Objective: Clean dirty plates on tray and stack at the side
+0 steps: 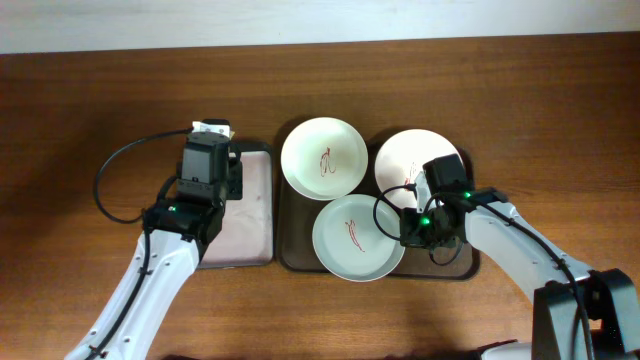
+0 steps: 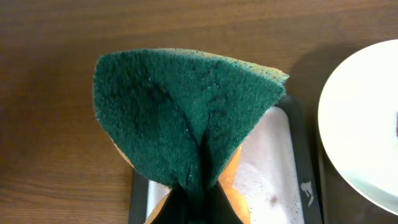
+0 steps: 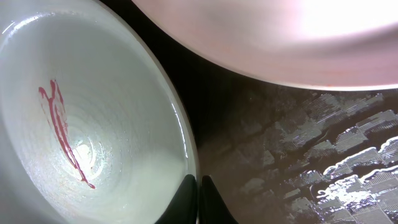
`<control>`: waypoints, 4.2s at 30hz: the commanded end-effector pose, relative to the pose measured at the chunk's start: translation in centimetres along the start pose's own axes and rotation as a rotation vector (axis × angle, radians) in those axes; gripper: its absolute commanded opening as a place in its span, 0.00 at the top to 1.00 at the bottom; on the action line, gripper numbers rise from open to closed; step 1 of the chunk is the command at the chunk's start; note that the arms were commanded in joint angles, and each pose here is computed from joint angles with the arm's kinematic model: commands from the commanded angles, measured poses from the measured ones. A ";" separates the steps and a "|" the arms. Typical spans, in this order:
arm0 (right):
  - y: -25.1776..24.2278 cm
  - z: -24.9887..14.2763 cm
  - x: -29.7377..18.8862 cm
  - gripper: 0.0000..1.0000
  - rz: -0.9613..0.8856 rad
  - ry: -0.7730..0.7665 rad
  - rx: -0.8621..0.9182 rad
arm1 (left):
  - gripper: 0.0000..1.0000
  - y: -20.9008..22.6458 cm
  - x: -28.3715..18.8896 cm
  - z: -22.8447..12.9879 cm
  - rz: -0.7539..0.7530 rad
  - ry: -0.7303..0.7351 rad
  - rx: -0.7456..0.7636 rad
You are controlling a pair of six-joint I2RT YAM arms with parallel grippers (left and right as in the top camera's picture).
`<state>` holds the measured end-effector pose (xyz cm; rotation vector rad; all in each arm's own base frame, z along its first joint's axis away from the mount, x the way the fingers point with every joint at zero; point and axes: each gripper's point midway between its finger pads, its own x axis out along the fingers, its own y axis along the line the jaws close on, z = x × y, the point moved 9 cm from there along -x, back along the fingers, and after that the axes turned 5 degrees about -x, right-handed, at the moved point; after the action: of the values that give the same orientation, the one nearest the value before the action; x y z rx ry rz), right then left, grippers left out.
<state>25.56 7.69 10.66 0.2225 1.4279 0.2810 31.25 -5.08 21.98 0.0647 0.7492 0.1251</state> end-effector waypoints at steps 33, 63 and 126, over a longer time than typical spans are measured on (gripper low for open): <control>-0.1 -0.2 0.3 0.96 -0.021 0.011 -0.001 | 1.00 -3.3 3.0 -4.7 -0.418 0.395 -0.008; -0.1 -0.3 0.3 0.96 -0.021 0.012 0.000 | 1.00 -21.2 2.7 -12.4 -0.601 0.538 -0.015; -0.2 0.5 2.1 0.75 0.004 0.113 0.038 | 1.00 -16.4 -2.3 -7.7 -0.343 0.434 0.024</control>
<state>26.17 8.39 9.00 0.2776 1.5434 0.2964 25.73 -22.77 12.96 -0.0677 1.2896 -0.2380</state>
